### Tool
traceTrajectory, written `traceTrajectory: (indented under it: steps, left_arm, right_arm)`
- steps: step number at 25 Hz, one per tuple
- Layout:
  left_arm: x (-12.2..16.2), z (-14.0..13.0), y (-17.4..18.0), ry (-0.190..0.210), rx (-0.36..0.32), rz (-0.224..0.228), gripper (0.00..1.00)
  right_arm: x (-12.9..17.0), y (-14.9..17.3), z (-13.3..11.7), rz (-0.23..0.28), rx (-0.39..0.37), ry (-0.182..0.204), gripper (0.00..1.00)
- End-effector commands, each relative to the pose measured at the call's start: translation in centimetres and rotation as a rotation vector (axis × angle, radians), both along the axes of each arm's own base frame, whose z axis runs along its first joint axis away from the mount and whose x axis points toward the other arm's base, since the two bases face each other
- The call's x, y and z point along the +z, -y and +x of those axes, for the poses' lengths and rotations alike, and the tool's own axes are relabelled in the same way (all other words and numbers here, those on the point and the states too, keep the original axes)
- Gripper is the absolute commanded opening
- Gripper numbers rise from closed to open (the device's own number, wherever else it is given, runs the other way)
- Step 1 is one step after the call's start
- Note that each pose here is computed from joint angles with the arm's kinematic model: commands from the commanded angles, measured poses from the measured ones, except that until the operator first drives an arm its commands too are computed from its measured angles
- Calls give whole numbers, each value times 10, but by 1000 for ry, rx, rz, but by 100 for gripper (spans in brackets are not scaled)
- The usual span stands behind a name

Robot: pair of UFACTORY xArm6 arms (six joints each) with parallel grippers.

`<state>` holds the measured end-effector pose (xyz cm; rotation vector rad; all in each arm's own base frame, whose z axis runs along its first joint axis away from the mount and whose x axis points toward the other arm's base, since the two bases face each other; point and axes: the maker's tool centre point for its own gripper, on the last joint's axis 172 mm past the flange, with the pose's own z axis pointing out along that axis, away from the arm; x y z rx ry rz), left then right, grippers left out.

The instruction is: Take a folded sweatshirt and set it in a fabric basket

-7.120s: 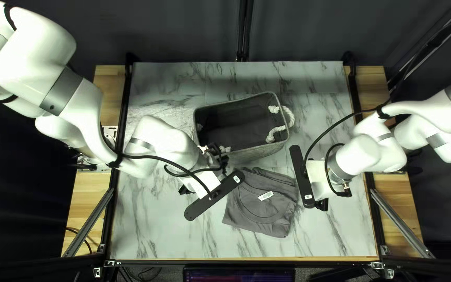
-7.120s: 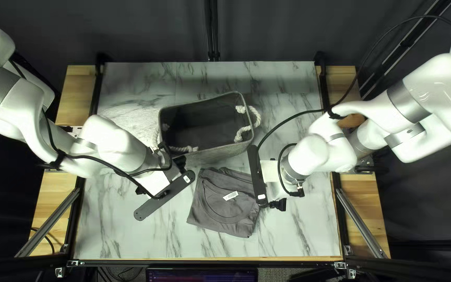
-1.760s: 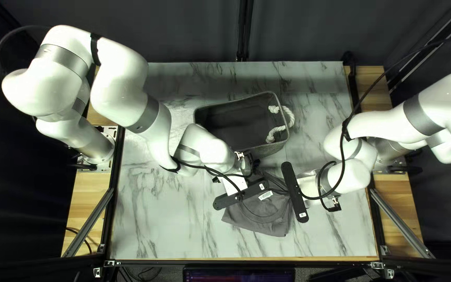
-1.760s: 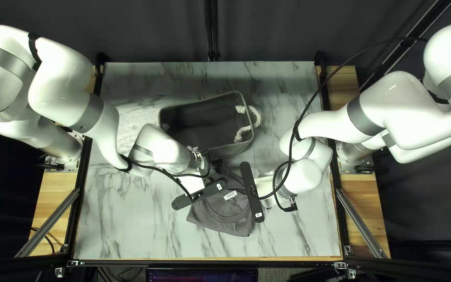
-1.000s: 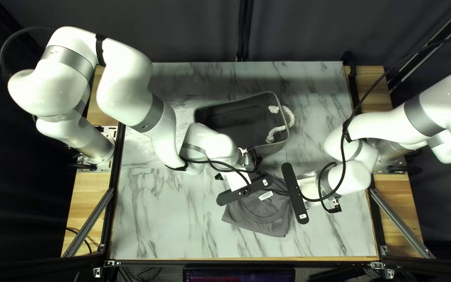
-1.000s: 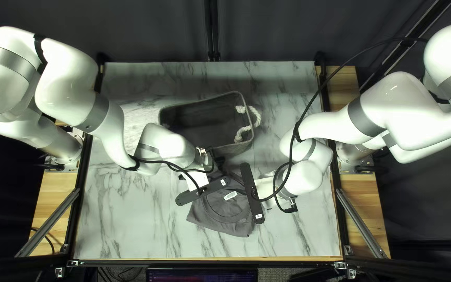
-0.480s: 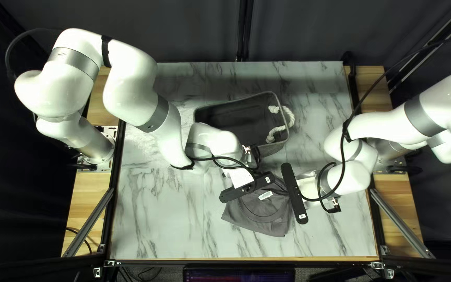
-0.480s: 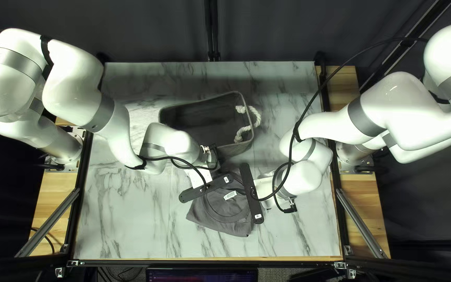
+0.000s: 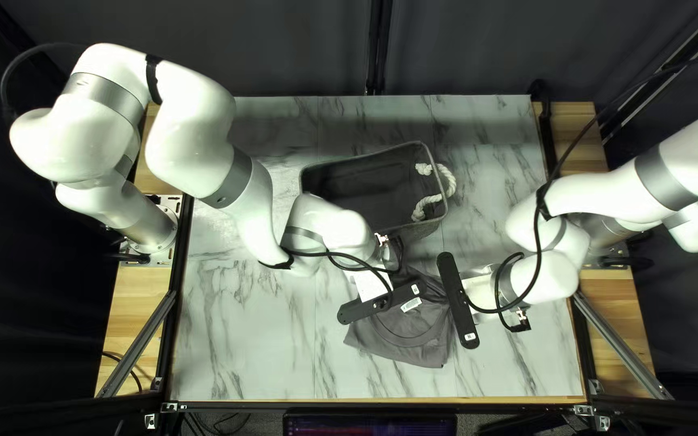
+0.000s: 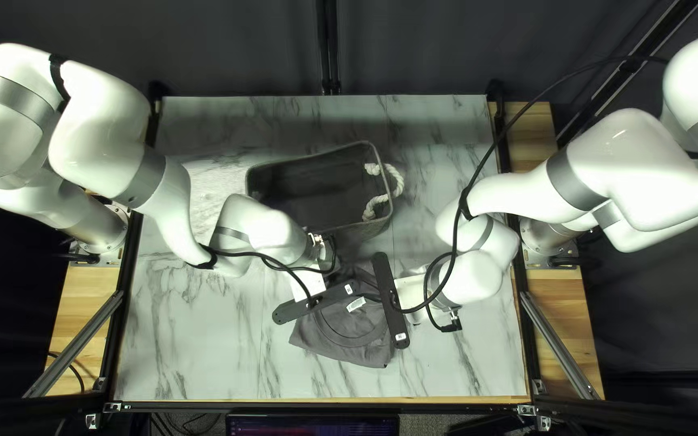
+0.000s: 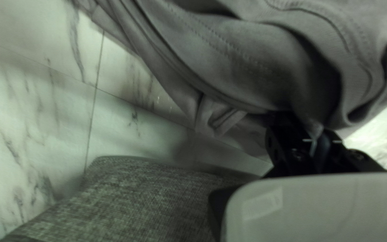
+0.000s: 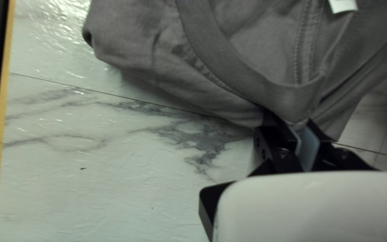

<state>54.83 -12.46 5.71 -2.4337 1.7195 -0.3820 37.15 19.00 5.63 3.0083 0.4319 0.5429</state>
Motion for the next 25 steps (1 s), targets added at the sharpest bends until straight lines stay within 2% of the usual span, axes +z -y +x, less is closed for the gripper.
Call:
traceTrajectory:
  steps: [1,10,17,25]
  left_arm:
    - [26,-8,7,22,1,11,0]
    - [67,-26,-3,48,19,21,0]
    - [88,-30,-22,45,22,20,0]
    - [136,-43,-57,55,16,33,0]
  right_arm:
    - [22,-7,3,-30,4,-1,1]
    - [44,8,4,-48,6,10,2]
    - [89,50,27,-70,21,7,3]
    - [158,100,54,-131,7,-13,4]
